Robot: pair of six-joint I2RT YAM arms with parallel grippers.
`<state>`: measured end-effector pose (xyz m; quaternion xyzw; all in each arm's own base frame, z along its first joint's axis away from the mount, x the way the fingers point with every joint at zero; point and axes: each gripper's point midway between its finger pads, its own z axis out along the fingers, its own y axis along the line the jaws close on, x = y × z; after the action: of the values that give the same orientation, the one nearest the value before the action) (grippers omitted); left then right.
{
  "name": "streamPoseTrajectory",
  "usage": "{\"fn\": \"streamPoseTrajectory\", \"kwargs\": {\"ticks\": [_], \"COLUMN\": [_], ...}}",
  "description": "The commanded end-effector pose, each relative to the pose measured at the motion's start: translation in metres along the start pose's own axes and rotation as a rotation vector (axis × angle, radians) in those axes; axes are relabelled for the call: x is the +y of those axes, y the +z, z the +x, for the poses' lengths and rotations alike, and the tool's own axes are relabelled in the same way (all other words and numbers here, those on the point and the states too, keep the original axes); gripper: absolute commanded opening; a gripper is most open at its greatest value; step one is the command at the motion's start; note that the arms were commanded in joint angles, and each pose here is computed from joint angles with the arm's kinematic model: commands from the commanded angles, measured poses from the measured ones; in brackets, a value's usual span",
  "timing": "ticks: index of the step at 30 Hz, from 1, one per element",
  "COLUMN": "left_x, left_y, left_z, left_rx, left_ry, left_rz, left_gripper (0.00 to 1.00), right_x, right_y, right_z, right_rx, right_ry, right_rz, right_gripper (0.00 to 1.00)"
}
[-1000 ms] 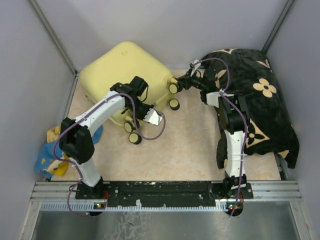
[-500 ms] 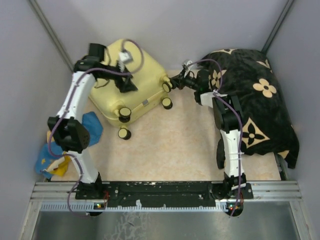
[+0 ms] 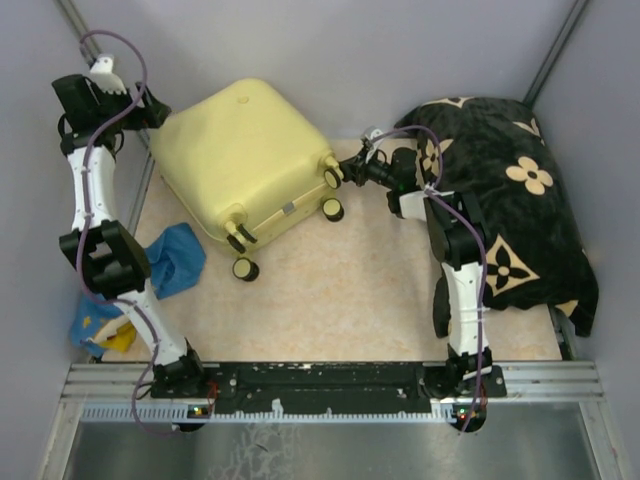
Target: Pack the luggage
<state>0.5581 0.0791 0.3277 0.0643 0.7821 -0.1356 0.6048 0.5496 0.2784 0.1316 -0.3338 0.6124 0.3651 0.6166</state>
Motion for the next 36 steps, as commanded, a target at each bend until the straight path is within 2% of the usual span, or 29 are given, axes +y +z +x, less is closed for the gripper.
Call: {"fn": "streamPoseTrajectory", "kwargs": {"ticks": [1, 3, 8, 14, 19, 23, 27, 29, 33, 36], "left_x": [0.044, 0.059, 0.094, 0.108, 0.093, 0.065, 0.034, 0.007, -0.062, -0.106], "left_y": [0.032, 0.052, 0.100, 0.141, 0.176, 0.205, 0.221, 0.228, 0.233, 0.222], "left_z": [-0.021, -0.026, -0.010, 0.006, 0.029, 0.060, 0.087, 0.103, 0.159, 0.188], "left_rx": [-0.073, -0.111, -0.160, -0.238, -0.253, -0.181, -0.097, -0.056, 0.085, 0.139], "left_ry": [0.036, 0.062, 0.172, 0.334, 0.487, 0.671, 0.775, 0.802, 0.892, 0.830], "left_rz": [-0.079, -0.119, -0.297, -0.474, -0.519, -0.458, -0.315, -0.187, 0.122, 0.316], "left_gripper": [0.96, 0.94, 0.94, 0.97, 0.99, 0.98, 0.93, 0.91, 0.81, 0.76], "right_x": [0.065, 0.071, 0.092, 0.116, 0.130, 0.132, 0.134, 0.137, 0.143, 0.145], "right_y": [0.014, 0.015, 0.012, 0.012, 0.013, 0.014, 0.011, 0.007, -0.004, -0.017], "right_z": [-0.064, -0.063, -0.057, -0.055, -0.051, -0.052, -0.055, -0.058, -0.064, -0.072], "right_rx": [-0.099, -0.089, -0.054, -0.017, 0.004, 0.011, 0.009, 0.003, -0.006, -0.013], "right_ry": [-0.137, -0.136, -0.171, -0.191, -0.207, -0.201, -0.197, -0.200, -0.207, -0.215], "right_rz": [-0.188, -0.196, -0.228, -0.284, -0.325, -0.328, -0.324, -0.319, -0.301, -0.279], "right_gripper": [0.00, 0.00, 0.00, 0.00, 0.00, 0.00, 0.00, 0.00, 0.00, 0.00]}}
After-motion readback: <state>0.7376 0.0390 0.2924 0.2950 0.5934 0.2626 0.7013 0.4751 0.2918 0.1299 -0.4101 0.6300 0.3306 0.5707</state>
